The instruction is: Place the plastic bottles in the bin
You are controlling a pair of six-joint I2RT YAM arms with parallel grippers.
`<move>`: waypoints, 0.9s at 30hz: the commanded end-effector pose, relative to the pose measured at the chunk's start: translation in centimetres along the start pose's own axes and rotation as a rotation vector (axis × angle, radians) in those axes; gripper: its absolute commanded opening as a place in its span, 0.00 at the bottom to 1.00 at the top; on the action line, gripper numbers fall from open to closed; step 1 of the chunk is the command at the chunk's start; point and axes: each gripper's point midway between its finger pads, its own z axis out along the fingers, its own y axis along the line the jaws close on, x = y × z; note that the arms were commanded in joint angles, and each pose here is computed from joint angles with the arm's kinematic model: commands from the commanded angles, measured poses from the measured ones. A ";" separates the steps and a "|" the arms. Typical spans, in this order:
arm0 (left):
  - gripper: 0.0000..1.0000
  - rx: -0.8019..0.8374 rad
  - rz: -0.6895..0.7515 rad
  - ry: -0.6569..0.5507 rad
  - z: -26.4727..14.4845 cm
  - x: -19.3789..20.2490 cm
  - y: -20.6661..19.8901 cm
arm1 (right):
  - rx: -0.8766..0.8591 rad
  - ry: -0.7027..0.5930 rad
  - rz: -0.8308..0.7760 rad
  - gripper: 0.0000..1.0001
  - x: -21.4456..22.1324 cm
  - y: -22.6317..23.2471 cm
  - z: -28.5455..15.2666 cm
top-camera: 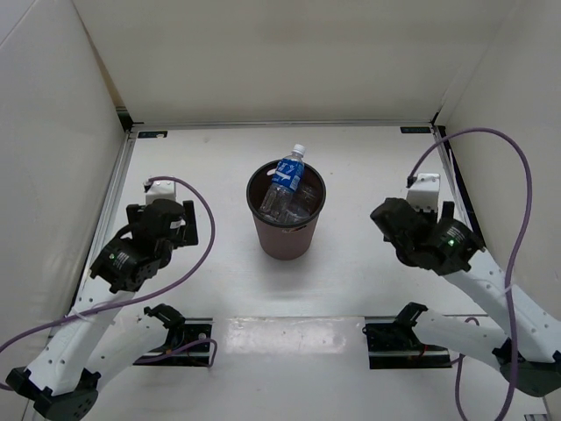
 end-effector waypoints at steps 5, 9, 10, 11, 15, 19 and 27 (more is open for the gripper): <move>1.00 0.001 -0.009 -0.013 -0.1 -0.7 0.0 | -0.087 -0.012 -0.115 0.90 0.9 2.5 0.6; 1.00 -0.001 -0.006 -0.008 0.0 -0.7 -0.1 | -0.069 -0.008 -0.086 0.90 1.5 2.1 1.2; 1.00 -0.002 -0.003 -0.006 0.0 -0.7 -0.1 | -0.071 -0.016 -0.080 0.90 1.4 2.1 1.2; 1.00 -0.001 0.001 -0.005 0.0 -0.7 -0.1 | -0.078 -0.017 -0.082 0.90 1.3 2.1 1.2; 1.00 0.001 0.000 -0.006 0.1 -0.7 -0.2 | -0.137 -0.005 -0.127 0.90 2.1 3.7 1.3; 1.00 0.000 -0.003 -0.008 -0.1 -0.7 0.0 | -0.198 0.036 -0.181 0.90 2.7 5.3 1.2; 1.00 0.001 -0.008 -0.010 -0.2 -0.6 0.1 | -0.303 -0.018 -0.280 0.90 2.7 7.8 -0.7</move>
